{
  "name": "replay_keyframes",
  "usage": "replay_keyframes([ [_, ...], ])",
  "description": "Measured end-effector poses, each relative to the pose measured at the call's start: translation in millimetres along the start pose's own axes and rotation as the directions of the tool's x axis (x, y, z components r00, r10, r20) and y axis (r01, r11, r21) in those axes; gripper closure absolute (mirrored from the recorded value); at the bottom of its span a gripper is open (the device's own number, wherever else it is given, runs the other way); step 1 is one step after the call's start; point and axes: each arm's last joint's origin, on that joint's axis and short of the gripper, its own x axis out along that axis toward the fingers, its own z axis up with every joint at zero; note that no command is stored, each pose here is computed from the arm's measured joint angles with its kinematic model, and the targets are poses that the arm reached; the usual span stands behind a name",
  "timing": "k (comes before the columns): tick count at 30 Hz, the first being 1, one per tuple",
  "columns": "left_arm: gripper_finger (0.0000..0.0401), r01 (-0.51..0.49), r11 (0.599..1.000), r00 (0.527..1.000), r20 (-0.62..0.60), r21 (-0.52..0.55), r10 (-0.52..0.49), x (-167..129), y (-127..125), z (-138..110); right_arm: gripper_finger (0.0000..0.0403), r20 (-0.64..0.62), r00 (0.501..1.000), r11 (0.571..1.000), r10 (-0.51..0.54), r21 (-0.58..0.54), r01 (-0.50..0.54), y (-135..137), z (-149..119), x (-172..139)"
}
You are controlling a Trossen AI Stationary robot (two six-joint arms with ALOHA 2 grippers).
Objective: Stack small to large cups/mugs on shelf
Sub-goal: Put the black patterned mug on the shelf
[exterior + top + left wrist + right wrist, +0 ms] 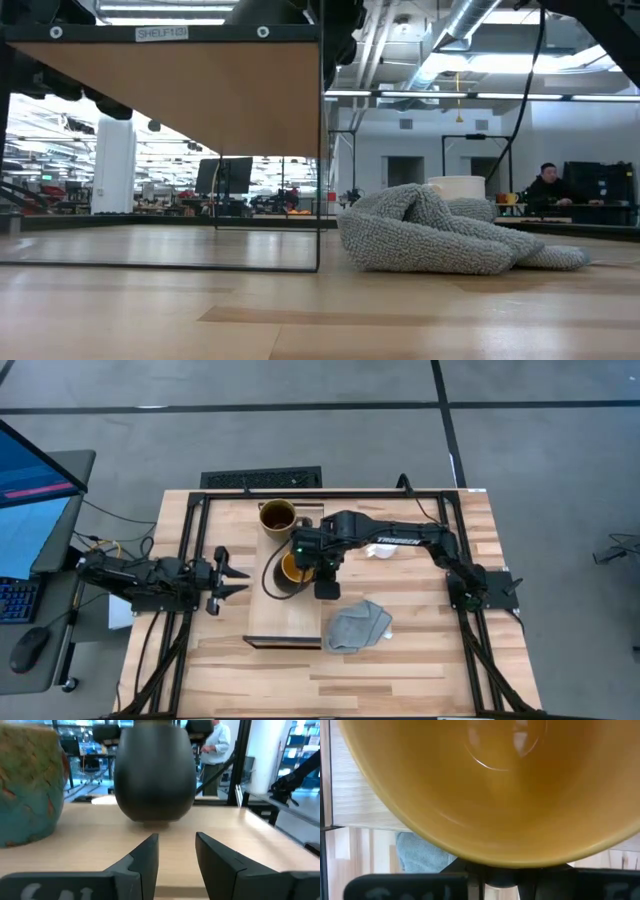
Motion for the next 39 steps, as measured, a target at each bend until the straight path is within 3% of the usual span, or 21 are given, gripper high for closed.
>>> replay_keyframes([
  [39,0.0282,-0.002,1.000,1.000,-0.019,0.002,0.002,1.3,-0.1,-1.5,0.0303,0.045,0.999,0.999,-0.029,-0.015,0.030,-0.8,4.2,-0.7],
])
